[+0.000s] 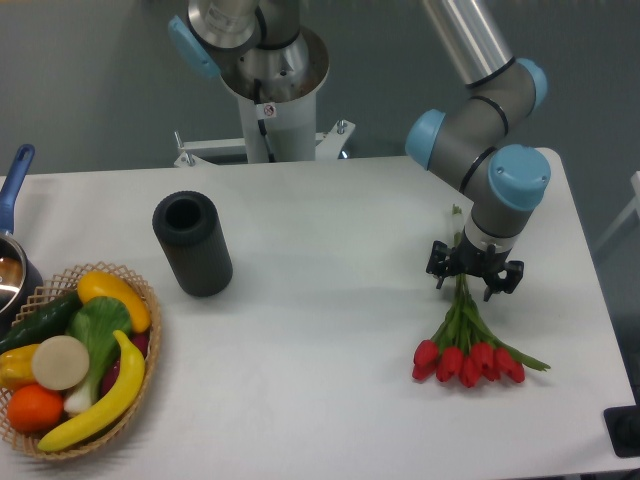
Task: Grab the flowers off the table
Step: 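Lower the open gripper onto the green tulip stems, then close the gripper around the tulip stems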
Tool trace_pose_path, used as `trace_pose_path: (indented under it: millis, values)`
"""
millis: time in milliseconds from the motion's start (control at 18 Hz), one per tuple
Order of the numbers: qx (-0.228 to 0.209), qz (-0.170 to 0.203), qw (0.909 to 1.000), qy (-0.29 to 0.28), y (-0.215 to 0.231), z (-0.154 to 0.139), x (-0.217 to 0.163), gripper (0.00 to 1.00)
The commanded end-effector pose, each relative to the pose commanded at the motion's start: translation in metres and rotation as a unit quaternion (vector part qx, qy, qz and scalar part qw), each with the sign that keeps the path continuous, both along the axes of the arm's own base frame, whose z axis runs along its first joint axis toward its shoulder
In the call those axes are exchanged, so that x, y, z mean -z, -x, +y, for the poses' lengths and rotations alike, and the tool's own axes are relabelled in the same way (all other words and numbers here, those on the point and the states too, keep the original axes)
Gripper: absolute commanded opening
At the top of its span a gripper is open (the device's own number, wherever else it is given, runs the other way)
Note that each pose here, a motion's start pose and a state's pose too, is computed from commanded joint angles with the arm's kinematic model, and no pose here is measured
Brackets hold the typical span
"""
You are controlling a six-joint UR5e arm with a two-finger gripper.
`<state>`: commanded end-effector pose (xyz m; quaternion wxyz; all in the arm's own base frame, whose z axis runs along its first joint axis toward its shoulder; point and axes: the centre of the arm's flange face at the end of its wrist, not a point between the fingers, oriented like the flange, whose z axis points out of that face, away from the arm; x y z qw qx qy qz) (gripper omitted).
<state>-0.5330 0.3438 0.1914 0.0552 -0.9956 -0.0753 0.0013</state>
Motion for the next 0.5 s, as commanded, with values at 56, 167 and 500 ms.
trace_pose_path:
  millis: [56,167,500]
  values:
    - [0.000,-0.001,1.0000,0.001,-0.0006,-0.0002,0.0008,0.67]
    - [-0.001,-0.001,1.0000,0.000,-0.0005,-0.0002,0.0006,0.56]
    - [0.000,-0.003,1.0000,0.001,-0.0020,-0.0007,0.0025,0.43]
